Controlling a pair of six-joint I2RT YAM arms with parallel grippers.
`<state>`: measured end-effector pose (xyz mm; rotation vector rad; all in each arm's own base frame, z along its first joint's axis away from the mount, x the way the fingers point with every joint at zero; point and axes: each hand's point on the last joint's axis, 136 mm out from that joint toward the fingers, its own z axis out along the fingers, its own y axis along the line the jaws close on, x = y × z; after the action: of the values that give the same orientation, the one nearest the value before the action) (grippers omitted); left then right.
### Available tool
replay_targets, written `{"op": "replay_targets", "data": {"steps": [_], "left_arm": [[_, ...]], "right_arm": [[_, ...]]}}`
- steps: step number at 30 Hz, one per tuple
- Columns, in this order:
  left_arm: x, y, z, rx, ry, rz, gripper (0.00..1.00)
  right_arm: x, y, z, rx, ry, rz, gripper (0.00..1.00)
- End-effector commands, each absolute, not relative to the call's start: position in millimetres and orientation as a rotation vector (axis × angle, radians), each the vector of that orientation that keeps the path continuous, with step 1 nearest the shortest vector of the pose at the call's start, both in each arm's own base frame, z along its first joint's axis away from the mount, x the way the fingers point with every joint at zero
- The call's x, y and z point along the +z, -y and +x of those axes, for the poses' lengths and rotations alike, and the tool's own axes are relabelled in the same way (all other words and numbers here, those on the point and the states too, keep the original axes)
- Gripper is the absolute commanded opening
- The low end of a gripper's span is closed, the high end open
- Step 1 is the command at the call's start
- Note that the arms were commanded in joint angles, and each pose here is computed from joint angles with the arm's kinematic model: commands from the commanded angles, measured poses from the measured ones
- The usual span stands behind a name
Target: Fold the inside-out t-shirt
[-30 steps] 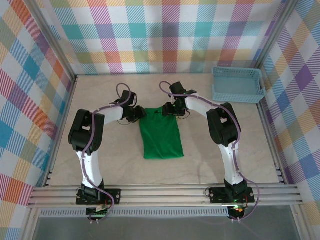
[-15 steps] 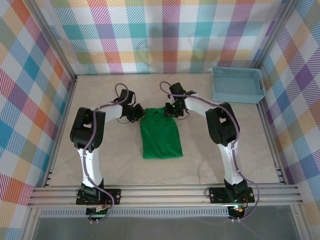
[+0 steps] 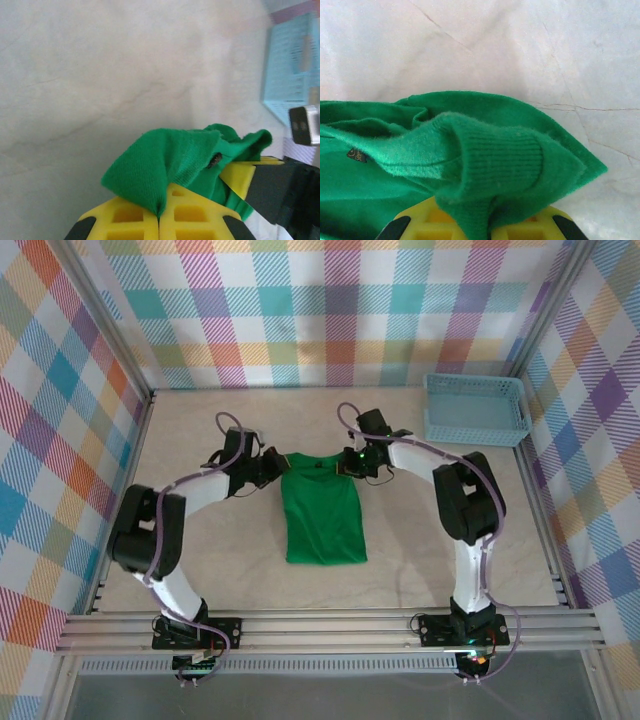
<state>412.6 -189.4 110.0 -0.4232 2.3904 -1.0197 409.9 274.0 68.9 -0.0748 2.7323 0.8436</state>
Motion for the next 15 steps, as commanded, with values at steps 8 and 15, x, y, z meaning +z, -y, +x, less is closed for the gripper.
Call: {"op": "replay_targets", "data": {"steps": [8,15], "left_arm": [[217,168,435,-1.034,-2.12,-0.382,0.0],[295,163,478,-0.993,-1.992,-0.277,0.0]], "right_arm": [[189,-291,441,1.087,-2.41,-0.189,0.01],[256,-298,494,1.019,-2.24,-0.304,0.0]]}}
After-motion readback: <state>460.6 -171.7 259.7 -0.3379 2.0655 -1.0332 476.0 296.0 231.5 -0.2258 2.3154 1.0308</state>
